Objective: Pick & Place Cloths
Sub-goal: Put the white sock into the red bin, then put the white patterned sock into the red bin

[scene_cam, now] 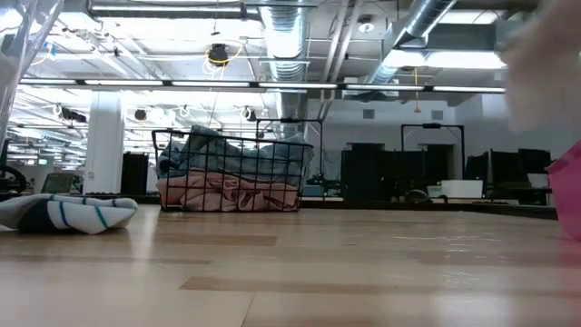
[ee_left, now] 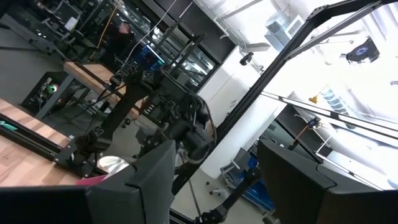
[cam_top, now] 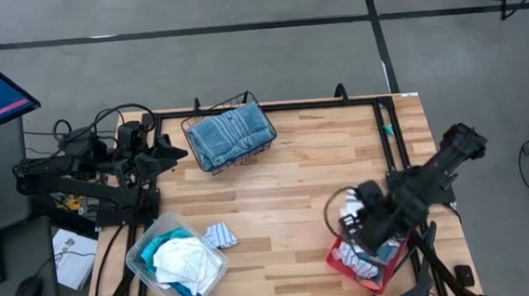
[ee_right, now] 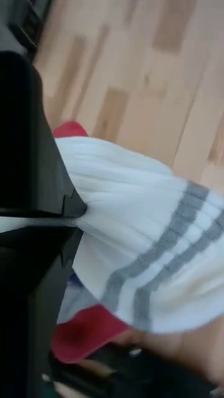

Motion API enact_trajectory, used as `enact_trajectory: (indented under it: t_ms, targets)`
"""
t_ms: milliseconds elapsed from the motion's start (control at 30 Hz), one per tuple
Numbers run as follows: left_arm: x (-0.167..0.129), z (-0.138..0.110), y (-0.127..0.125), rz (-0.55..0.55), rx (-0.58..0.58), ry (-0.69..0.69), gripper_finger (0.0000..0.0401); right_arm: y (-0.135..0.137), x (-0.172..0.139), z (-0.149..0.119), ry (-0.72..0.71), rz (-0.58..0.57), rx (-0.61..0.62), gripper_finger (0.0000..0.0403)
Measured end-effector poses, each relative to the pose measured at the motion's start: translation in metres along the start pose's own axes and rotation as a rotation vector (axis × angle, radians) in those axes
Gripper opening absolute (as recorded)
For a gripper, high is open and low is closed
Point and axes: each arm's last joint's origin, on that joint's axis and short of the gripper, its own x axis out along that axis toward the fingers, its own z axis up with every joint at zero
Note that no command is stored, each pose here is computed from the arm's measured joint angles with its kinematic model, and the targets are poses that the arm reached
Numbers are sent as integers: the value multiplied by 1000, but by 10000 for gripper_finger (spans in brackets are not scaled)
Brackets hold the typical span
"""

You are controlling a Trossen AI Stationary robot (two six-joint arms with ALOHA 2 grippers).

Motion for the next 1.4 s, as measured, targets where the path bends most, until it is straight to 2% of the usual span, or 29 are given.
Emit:
enact_trajectory:
  t_ms: [133,300,433,567,667,767,933,1167,1267,1400]
  targets:
    - [0,0,0,0,0,-1,214,-11,13,-28,1,-68,131,1]
    - [0,0,0,1,0,-2,214,-8,38,-54,38,-181,166,6]
    - [0,0,0,1,0,-3,214,11,57,-55,39,-186,208,8]
    - [0,0,0,1,0,-3,214,26,78,-51,36,-253,247,14]
    - [0,0,0,1,0,-3,214,32,90,-51,94,-338,242,34]
    - [0,0,0,1,0,-3,214,36,98,-51,106,-369,242,66]
    - [0,-1,0,-10,5,13,214,37,97,-51,113,-351,213,135]
    - [2,-6,1,-62,5,101,214,25,68,-40,159,-247,143,240]
    - [3,-11,4,-59,3,123,214,18,54,-34,165,-195,140,257]
    - [4,-14,8,-47,-2,136,214,11,40,-26,148,-114,117,259]
